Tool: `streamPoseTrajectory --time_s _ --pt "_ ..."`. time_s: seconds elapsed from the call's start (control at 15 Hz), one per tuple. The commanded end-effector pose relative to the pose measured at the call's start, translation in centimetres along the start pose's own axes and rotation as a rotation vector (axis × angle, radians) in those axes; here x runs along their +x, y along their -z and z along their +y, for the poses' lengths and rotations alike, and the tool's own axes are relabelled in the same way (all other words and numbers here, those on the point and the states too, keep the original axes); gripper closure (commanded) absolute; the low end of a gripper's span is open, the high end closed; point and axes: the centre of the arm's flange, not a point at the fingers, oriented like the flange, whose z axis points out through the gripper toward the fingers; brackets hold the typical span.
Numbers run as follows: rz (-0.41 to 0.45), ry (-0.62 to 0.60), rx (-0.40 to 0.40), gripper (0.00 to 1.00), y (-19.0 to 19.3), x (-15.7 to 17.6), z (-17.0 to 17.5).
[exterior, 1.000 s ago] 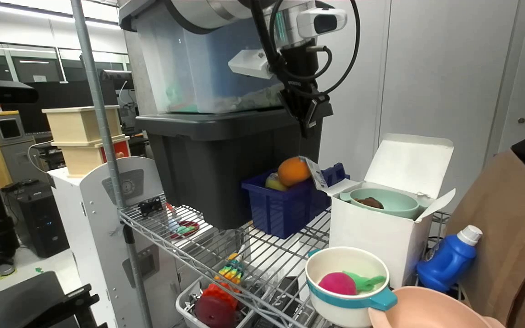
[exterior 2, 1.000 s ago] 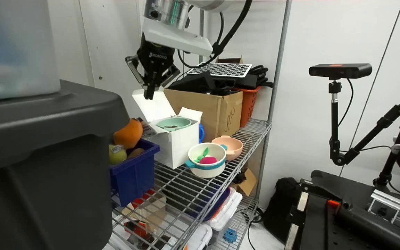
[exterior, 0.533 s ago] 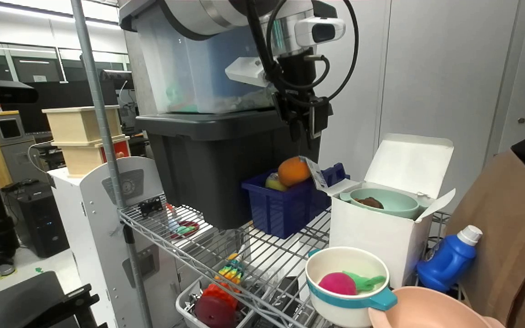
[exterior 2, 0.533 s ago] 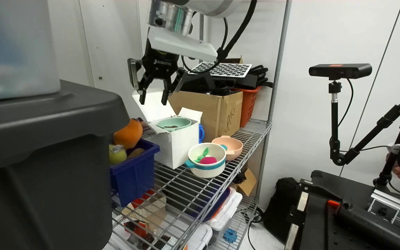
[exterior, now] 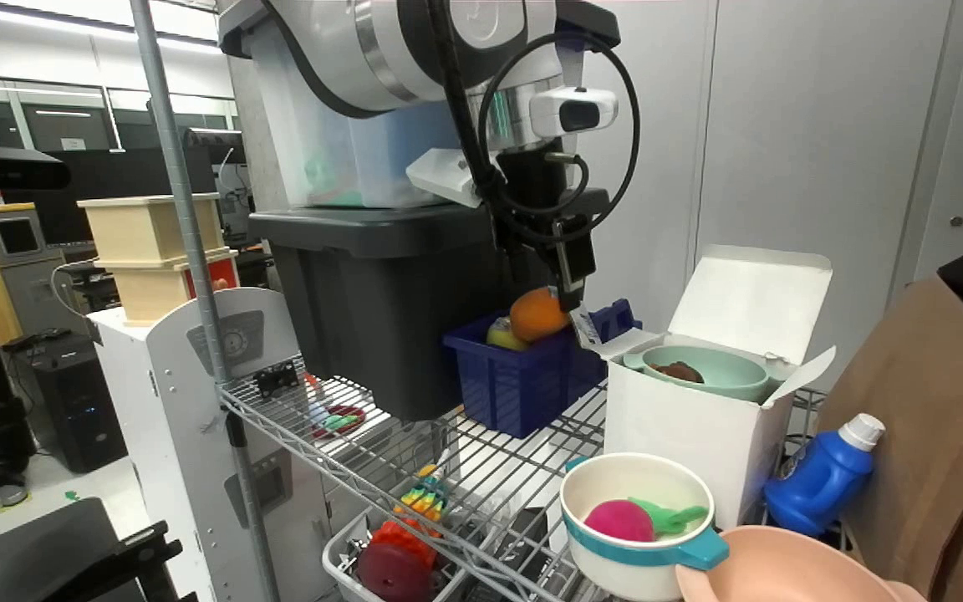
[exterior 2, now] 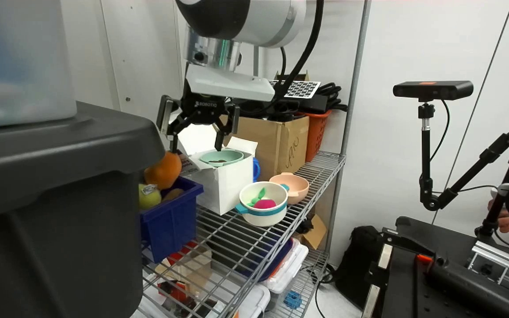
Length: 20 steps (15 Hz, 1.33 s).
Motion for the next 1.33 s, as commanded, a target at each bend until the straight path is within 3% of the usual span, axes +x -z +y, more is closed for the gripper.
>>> streamPoseTrajectory --time_s 0.0,0.47,1.27 --pt "0.028 -0.006 -0.034 0.0 -1.5 -0.1 -1.0" --pt "0.011 0.006 -0.014 0.0 -2.0 -0.8 -1.9" --pt "0.098 -0.032 0.02 0.0 -1.7 -0.4 -4.8"
